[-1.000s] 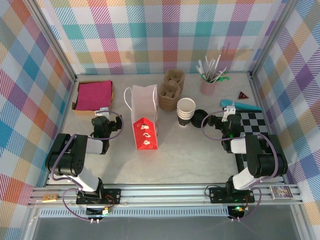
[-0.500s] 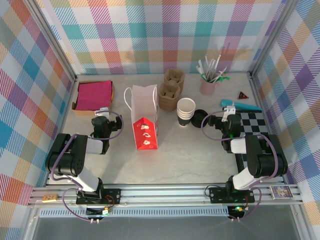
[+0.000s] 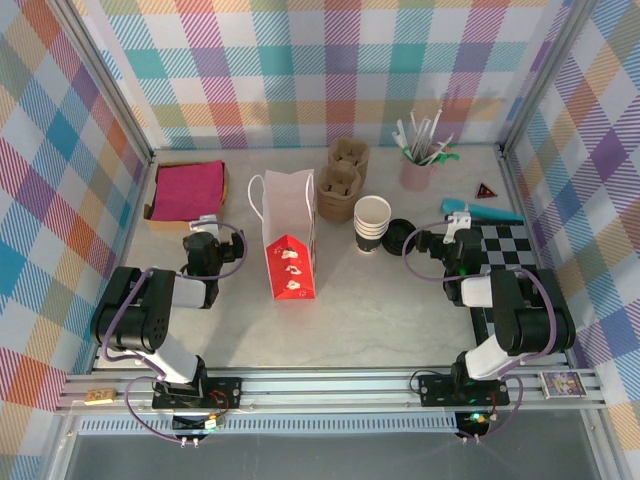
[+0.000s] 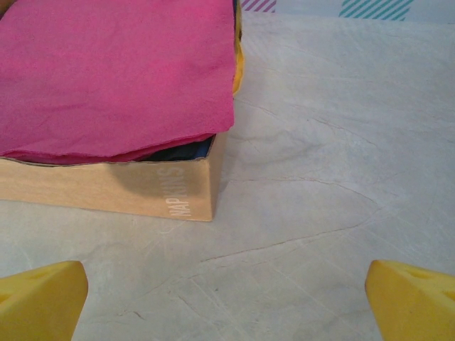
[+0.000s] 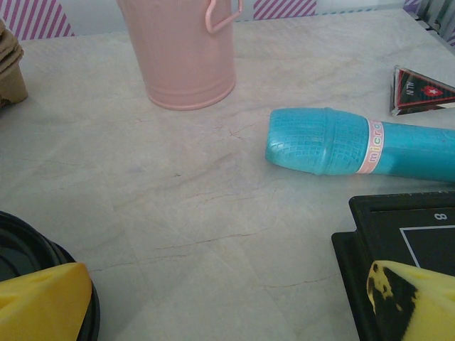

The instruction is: Pack the takeout coffee

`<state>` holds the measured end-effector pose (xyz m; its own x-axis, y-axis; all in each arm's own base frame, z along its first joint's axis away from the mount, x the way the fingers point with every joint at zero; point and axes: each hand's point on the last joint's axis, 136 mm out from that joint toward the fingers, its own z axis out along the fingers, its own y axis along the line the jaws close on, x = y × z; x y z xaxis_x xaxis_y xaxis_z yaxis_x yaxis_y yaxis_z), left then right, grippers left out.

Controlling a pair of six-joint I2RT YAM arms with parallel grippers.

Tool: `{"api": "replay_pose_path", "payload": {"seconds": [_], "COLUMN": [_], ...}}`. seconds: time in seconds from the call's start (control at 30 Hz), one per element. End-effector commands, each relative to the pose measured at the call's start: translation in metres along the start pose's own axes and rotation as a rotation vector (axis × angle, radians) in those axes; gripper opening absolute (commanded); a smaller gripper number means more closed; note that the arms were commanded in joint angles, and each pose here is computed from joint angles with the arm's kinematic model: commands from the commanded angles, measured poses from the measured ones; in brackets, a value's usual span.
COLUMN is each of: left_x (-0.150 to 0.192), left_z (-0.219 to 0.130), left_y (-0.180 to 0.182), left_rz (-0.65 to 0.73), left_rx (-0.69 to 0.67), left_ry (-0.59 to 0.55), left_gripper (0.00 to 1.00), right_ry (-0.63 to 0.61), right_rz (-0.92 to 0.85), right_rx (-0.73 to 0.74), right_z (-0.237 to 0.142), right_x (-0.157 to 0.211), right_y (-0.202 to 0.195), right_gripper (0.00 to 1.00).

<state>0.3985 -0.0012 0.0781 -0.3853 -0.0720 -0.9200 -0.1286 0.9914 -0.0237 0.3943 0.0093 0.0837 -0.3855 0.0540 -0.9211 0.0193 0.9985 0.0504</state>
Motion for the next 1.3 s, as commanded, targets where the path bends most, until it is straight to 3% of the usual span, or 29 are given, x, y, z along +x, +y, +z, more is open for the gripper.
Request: {"api": "replay_pose_path", "payload": {"seconds": [0.0,0.1,0.23,0.3,0.37,0.43,0.7,0.93,1.1,1.27], "left_x": [-0.029,-0.058,-0.099,-0.117,-0.134,-0.151,-0.208,-0.203,-0.190,-0.169], "left_z": [-0.013,-0.027,-0.051,-0.064,-0.078,-0.094,-0.168,-0.202,-0.226,-0.241], "left_y": [0.011,0.019,0.025,0.022,0.021,0.017,-0.004,-0.020,-0.041,-0.049], "left_rz": [-0.032,-0.066,-0.155,-0.177,-0.186,-0.199,-0.281,-0.317,-0.386,-0.399], "left_rx": [-0.068,-0.144,-0.203,-0.192,-0.186,-0.157,0.028,0.143,0.318,0.382], "left_ry": [-0.040,-0.022,-0.065,-0.065,-0.058,-0.053,-0.026,0.051,0.049,0.107], "left_gripper": [1.00,1.00,1.00,1.00,1.00,1.00,1.00,1.00,1.00,1.00], "right_ry": [-0.054,-0.018,-0.051,-0.037,0.064,0.133,0.159,0.246,0.277,0.358], "right_rz": [-0.027,0.014,0.062,0.176,0.317,0.380,0.474,0.408,0.366,0.337], "right_rx": [-0.027,-0.025,-0.132,-0.155,-0.112,-0.049,-0.265,-0.359,-0.398,-0.429], "right_z": [-0.018,-0.043,-0.075,-0.091,-0.104,-0.119,-0.154,-0.174,-0.183,-0.183], "right_x": [-0.029,-0.054,-0.086,-0.093,-0.085,-0.083,-0.118,-0.140,-0.152,-0.150], "right_y": [0.008,0.009,0.027,0.031,0.026,0.017,0.056,0.075,0.083,0.092], "right_gripper": [0.99,1.00,0.99,1.00,0.99,0.99,0.99,1.00,0.97,0.85]}}
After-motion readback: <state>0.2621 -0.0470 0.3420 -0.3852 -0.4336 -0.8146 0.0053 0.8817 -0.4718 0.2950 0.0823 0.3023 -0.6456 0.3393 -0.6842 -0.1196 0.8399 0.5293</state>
